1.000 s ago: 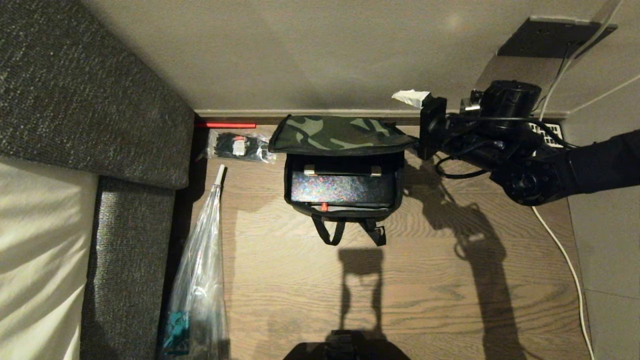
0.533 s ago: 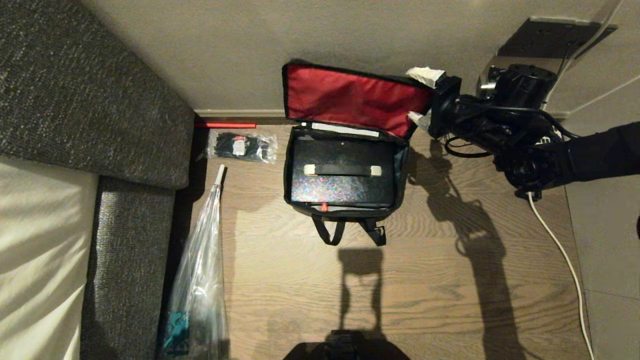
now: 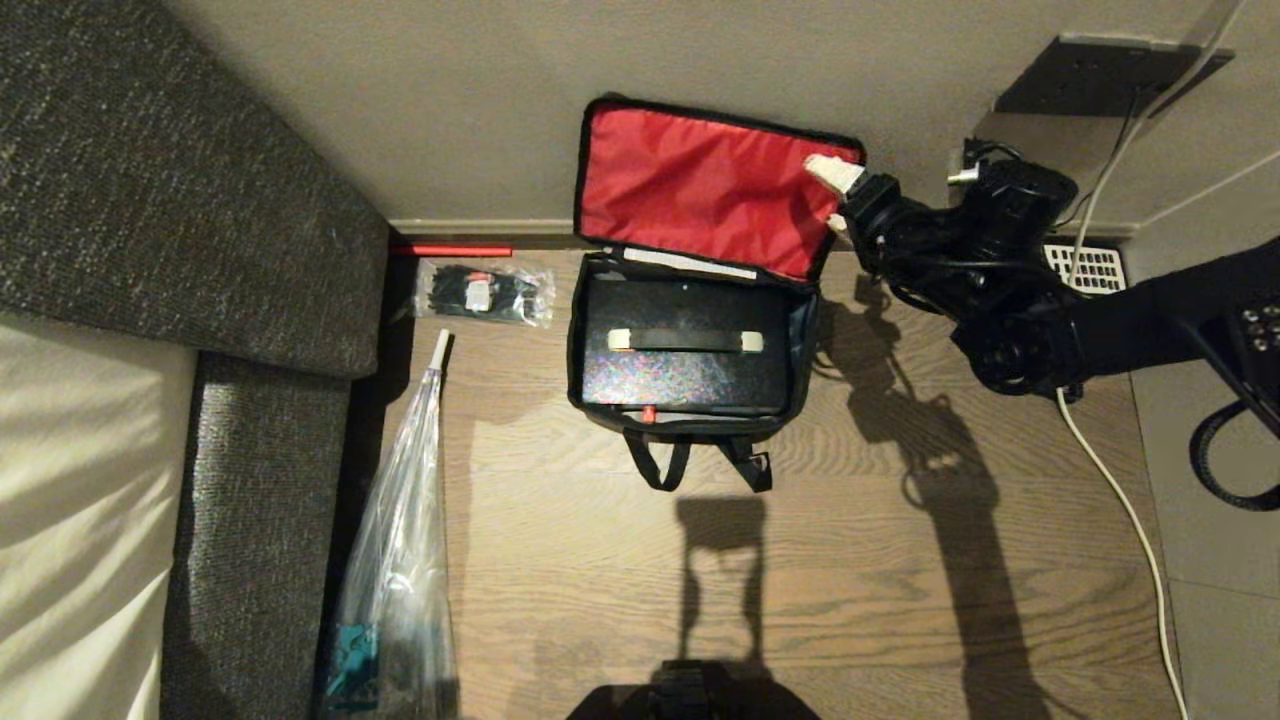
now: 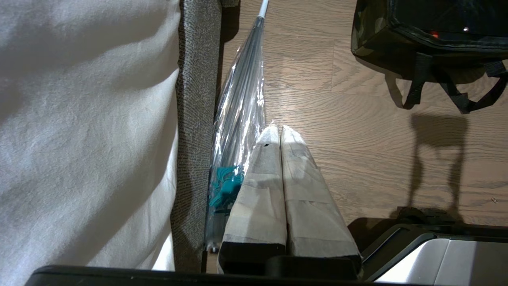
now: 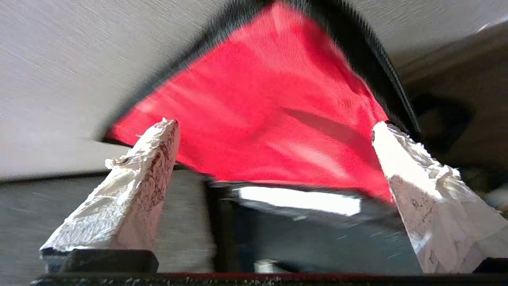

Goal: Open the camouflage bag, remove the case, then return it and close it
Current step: Open the top of the storage box

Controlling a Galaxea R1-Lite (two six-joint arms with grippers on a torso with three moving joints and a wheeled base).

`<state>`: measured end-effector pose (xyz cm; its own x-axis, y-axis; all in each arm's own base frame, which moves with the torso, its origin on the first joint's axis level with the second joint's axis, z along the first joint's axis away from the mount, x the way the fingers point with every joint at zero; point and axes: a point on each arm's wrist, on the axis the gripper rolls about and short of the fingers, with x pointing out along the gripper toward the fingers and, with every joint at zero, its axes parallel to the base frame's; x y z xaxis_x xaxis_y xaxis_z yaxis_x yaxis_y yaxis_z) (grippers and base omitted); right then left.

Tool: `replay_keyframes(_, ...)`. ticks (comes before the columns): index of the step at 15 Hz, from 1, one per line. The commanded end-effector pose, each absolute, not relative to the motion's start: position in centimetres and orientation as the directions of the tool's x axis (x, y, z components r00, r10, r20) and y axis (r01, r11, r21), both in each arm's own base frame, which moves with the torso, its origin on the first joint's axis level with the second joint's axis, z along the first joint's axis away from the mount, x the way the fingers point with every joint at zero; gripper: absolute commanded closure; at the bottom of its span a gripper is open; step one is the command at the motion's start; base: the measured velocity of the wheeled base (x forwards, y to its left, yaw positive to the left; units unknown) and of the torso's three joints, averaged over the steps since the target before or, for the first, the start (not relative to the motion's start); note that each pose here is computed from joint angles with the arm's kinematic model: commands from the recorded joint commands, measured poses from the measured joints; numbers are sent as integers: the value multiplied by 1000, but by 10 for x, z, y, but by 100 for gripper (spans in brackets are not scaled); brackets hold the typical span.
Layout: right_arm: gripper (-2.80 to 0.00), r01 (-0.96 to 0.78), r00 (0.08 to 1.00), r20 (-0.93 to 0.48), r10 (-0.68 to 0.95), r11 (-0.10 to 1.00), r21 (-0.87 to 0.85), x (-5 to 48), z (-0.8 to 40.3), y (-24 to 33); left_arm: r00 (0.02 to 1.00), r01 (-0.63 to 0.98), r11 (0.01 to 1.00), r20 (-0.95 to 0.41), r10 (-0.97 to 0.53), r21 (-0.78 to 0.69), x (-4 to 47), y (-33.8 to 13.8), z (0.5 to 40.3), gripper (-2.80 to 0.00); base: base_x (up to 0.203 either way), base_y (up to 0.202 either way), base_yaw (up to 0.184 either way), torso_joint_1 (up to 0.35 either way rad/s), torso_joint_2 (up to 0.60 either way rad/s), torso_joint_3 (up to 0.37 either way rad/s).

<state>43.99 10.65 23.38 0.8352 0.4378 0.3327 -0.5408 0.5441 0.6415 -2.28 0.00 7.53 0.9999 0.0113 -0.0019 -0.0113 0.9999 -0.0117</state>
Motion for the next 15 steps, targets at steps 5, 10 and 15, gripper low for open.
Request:
replay_keyframes(5, -280, -546, 838, 362, 409, 642, 538, 460, 199, 113, 1000, -11, 1000, -3, 11, -12, -23, 0, 74, 0, 0, 0, 0, 0, 0, 0)
replay_keyframes(10, -280, -561, 827, 383, 411, 646, 518, 434, 228, 110, 1000, -12, 1000, -3, 12, -12, -23, 0, 75, 0, 0, 0, 0, 0, 0, 0)
replay_keyframes(15, -280, -517, 855, 270, 443, 680, 520, 364, 250, 93, 1000, -12, 1000, -2, 12, -12, -23, 0, 75, 0, 0, 0, 0, 0, 0, 0)
